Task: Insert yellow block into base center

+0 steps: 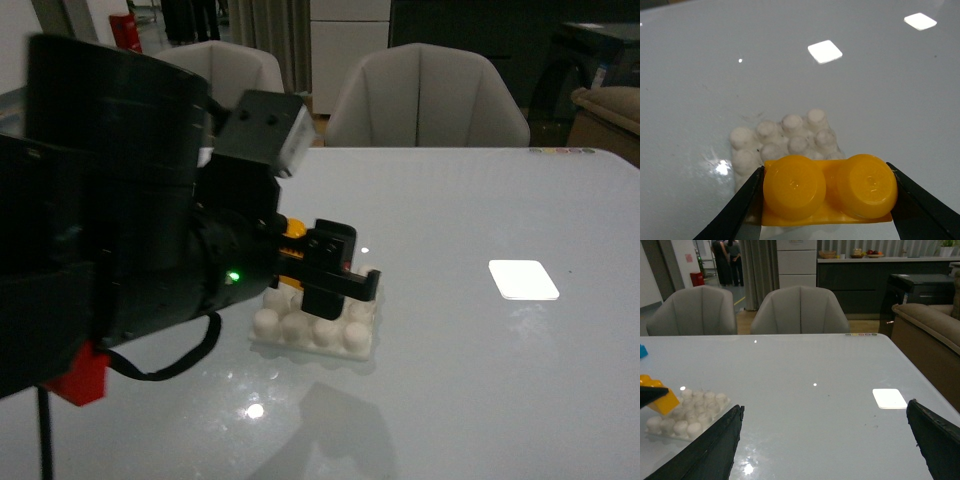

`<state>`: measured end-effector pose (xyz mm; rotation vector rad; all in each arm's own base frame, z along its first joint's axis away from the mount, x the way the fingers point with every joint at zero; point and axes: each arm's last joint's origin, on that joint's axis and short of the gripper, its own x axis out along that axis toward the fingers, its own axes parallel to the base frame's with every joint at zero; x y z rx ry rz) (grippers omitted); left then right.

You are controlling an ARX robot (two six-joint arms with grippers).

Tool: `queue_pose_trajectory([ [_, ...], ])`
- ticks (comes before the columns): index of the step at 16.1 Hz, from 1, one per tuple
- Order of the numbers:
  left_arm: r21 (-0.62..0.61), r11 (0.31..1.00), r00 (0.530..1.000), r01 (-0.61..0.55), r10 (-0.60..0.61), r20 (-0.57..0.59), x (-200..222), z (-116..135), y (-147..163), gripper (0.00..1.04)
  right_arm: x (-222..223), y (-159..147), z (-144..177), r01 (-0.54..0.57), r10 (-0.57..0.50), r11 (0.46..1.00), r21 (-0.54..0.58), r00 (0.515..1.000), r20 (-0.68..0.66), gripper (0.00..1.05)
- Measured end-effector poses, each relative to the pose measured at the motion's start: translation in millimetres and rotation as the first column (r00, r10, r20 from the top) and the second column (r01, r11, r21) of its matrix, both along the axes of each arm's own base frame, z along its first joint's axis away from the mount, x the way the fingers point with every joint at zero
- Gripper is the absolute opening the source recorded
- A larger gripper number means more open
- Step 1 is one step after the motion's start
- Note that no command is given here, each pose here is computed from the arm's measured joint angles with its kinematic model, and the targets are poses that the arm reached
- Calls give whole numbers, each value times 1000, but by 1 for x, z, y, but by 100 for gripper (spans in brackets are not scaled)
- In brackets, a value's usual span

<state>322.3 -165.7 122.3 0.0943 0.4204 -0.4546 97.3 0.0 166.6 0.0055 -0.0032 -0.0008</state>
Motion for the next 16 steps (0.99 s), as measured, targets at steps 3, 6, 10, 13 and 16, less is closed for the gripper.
queue_pose_trajectory([
  [3, 21, 999, 997, -46, 48, -65, 13, -19, -21, 62, 0, 0, 0, 0, 0, 1000, 0, 1000, 0, 98],
  [6, 17, 995, 990, -102, 103, -93, 31, -26, -31, 62, 0, 0, 0, 0, 0, 1000, 0, 1000, 0, 98],
  [10, 41, 987, 978, -158, 162, -134, 40, -43, -30, 62, 0, 0, 0, 0, 0, 1000, 0, 1000, 0, 98],
  [13, 24, 982, 972, -186, 188, -143, 44, -44, -29, 62, 0, 0, 0, 0, 0, 1000, 0, 1000, 0, 98],
  [16, 20, 979, 968, -204, 204, -147, 48, -49, -28, 62, 0, 0, 0, 0, 0, 1000, 0, 1000, 0, 98],
])
